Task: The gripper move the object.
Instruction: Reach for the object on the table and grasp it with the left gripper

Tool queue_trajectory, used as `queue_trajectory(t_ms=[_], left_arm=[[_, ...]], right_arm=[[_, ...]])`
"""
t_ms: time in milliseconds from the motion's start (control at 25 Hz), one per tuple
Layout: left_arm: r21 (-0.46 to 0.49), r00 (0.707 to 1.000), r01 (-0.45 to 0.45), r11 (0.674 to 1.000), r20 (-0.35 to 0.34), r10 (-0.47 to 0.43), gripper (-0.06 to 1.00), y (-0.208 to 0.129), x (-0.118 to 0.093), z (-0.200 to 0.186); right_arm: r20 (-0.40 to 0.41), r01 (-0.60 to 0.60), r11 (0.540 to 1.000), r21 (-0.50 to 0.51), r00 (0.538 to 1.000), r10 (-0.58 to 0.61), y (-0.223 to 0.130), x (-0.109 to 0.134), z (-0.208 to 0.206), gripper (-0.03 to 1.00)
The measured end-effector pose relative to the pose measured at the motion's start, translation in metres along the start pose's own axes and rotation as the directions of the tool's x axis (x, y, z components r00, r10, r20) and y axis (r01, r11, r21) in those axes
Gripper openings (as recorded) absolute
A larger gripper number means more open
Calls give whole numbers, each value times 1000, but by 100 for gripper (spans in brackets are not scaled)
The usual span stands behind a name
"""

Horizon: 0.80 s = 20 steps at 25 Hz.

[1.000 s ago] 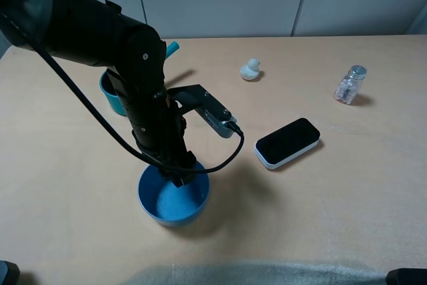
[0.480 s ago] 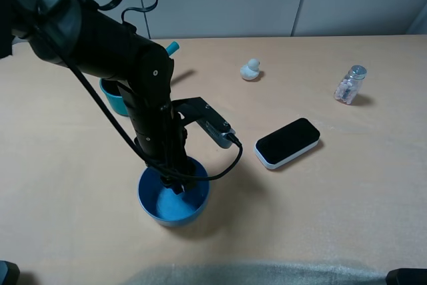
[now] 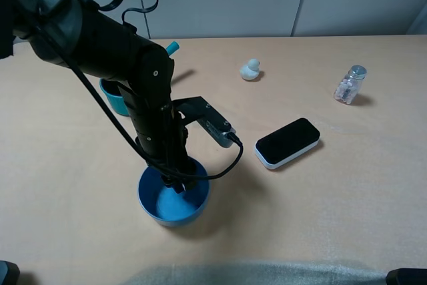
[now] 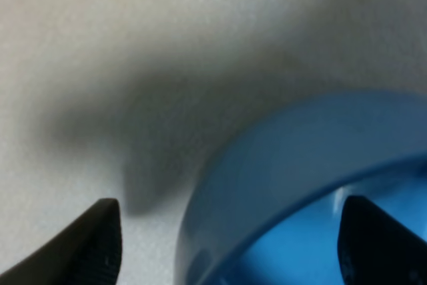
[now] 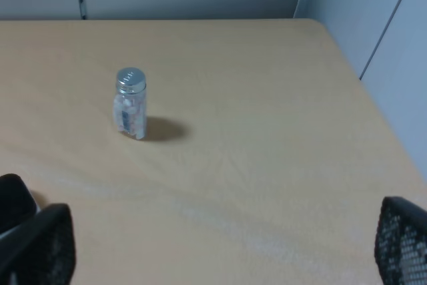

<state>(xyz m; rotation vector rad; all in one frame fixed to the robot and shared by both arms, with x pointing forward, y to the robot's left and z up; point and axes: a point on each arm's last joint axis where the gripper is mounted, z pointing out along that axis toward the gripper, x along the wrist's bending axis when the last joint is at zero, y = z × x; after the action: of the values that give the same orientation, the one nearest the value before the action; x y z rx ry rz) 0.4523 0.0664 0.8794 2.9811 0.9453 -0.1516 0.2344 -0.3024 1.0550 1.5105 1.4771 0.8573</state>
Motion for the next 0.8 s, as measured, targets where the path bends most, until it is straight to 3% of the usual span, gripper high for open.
queue_trajectory(t_ms=[480,720,800], left_arm=[[-7,1000,0,1000,-2,0,73,1,0,0],[-7,1000,0,1000,-2,0,59,1,0,0],[-7,1000,0,1000,-2,0,48,1,0,0]], right_arm=[[0,0,1000,0,1000,0,0,0,0,68],[0,0,1000,0,1000,0,0,0,0,68],[0,0,1000,0,1000,0,0,0,0,68]])
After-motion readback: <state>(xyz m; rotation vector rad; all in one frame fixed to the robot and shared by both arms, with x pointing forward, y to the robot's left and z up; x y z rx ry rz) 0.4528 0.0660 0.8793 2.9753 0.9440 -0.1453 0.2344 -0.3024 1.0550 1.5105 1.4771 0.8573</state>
